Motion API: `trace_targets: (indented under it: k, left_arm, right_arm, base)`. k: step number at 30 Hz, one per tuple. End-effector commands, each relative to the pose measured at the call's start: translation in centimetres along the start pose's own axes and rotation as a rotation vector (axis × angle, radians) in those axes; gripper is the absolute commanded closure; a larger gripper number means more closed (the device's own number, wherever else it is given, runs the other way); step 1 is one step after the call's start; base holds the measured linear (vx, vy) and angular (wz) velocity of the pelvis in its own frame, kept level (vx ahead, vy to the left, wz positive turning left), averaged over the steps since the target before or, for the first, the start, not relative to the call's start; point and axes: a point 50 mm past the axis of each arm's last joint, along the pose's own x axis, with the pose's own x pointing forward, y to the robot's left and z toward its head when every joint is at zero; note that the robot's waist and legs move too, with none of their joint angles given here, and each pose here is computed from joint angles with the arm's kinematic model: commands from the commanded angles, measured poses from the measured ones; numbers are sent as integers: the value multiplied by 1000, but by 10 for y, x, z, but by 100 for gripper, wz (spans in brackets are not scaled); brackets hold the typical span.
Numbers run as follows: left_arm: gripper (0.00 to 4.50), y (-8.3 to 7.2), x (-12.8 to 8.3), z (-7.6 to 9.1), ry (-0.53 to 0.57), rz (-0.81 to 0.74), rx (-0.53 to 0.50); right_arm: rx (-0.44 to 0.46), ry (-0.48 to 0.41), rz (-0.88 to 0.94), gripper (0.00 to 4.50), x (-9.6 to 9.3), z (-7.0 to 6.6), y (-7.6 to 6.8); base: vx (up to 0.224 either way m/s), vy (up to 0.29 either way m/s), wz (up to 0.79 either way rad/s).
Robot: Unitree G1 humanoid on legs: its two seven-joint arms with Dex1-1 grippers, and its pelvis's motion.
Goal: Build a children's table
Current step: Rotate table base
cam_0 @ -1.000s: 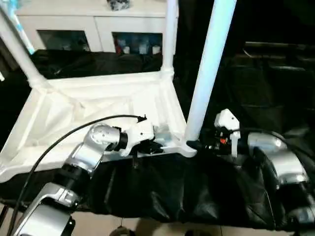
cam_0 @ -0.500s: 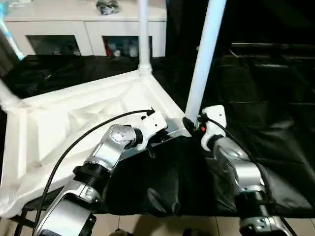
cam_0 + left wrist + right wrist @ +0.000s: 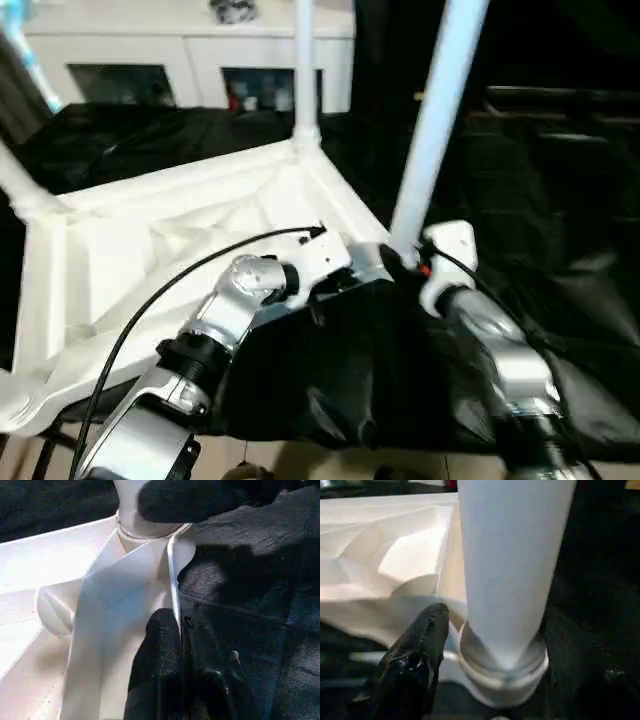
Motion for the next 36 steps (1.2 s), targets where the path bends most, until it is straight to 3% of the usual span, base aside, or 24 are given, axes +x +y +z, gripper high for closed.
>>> trace_targets:
  k: [1,3,4,6,9,10,15,22,26,27,30,31,36]
  left_arm:
    - [450,9,-4,16,-74,33,27]
    - [450,12,-7,17,-89,35,11]
    - [406,15,-14,19,-112,26,-12]
    - [406,18,-22,20,-137,6,-44]
    - [367,20,-31,22,-155,-30,-67]
    - [364,20,-45,24,-155,-103,-80]
    - [319,21,-59,23,-136,-161,-105]
    - [253,-3,-99,3,27,-296,-166]
    - [228,-10,-113,-4,94,-279,-183]
    - [208,-12,-117,-8,129,-251,-188]
    - [185,-14,-121,-13,175,-228,-190]
    - [177,-14,-123,-19,217,-193,-200]
    - [134,-17,-128,-35,335,-132,-193]
  right_arm:
    - [2,-23,105,141,-9,9,3]
    - [-13,-21,142,141,-15,11,2]
    - [-44,-10,209,140,-25,13,0]
    - [-84,1,275,140,-35,16,-2]
    - [-93,24,333,140,-42,18,-4]
    - [-103,50,434,140,-48,20,0]
    - [-113,50,476,140,-45,24,5]
    - [-58,8,479,140,-3,25,28]
    - [-60,1,446,140,26,27,38]
    - [-29,-7,435,140,42,29,44]
    - [-13,-13,417,140,56,32,51]
    - [7,-23,382,140,69,36,56]
    - [7,-34,129,140,97,45,52]
  base:
    - [0,0,0]
    - [0,0,0]
    - [0,0,0]
    - [0,0,0]
    - [0,0,0]
    - [0,0,0]
    - [0,0,0]
    - [0,0,0]
    - [0,0,0]
    - [0,0,0]
    - [0,0,0]
    - [0,0,0]
    - [0,0,0]
